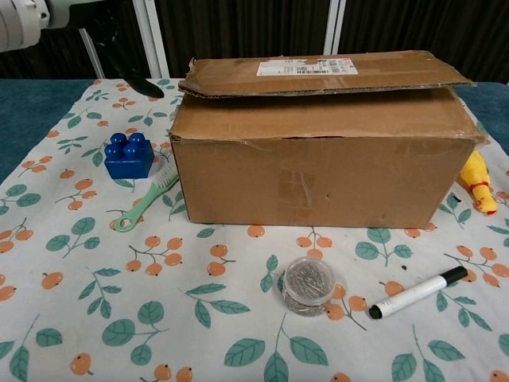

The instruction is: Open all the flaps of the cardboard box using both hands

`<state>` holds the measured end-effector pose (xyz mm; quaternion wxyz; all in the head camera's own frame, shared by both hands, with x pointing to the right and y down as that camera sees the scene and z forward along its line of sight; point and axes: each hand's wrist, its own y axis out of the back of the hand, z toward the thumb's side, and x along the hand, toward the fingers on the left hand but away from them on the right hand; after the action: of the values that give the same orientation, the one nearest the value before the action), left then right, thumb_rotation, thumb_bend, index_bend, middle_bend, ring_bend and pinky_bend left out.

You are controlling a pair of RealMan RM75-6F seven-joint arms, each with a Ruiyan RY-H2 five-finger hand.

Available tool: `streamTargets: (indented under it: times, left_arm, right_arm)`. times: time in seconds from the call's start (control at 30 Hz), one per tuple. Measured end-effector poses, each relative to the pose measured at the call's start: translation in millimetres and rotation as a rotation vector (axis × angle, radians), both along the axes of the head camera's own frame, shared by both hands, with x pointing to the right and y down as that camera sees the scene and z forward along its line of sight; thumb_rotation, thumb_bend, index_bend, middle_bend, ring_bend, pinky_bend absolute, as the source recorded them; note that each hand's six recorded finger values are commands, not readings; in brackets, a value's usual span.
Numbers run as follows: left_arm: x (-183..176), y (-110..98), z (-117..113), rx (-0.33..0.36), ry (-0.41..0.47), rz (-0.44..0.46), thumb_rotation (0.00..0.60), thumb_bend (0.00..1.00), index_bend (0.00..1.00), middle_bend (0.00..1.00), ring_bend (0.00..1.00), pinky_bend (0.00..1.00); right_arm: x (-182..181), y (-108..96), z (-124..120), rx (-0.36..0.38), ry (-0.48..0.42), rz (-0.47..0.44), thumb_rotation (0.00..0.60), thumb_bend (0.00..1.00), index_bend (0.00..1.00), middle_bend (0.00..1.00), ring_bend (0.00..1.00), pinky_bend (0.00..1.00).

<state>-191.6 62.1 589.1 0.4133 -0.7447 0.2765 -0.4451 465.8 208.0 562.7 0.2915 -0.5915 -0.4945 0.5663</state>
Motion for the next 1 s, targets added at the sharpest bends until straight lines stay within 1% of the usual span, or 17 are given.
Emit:
streamTargets:
  times: [0.13,0.47,0.6,0.87,1.0]
  left_arm:
    - [9.9,2.8,0.6,-0.005,0.0,0.022,0.6,0.05,0.0,0.0,0.0,0.0]
    - [31.3,4.0,8.3,0.002,-0.007,0.054,0.6,0.11,0.0,0.0,0.0,0.0]
    - [41.5,2.2,11.4,0.014,-0.009,0.068,0.6,0.2,0.0,0.0,0.0,0.0]
    - [56.7,-10.5,10.6,0.065,-0.003,0.075,0.6,0.26,0.0,0.0,0.0,0.0]
    - [63.1,-22.2,10.8,0.091,-0.007,0.073,0.6,0.27,0.0,0.0,0.0,0.0]
  right_arm:
    - [1.1,-0.3,0.0,0.0,-0.005,0.009,0.6,0.09,0.0,0.0,0.0,0.19]
    - [1.0,-0.3,-0.3,-0.002,-0.014,0.016,0.6,0.09,0.0,0.0,0.0,0.19]
    - [1.5,-0.4,-0.7,-0.002,-0.016,0.019,0.6,0.09,0.0,0.0,0.0,0.19]
    - [3.1,-0.1,-1.3,0.0,-0.018,0.025,0.6,0.09,0.0,0.0,0.0,0.19]
    - [4.3,-0.2,-1.5,0.0,-0.018,0.03,0.6,0.09,0.0,0.0,0.0,0.19]
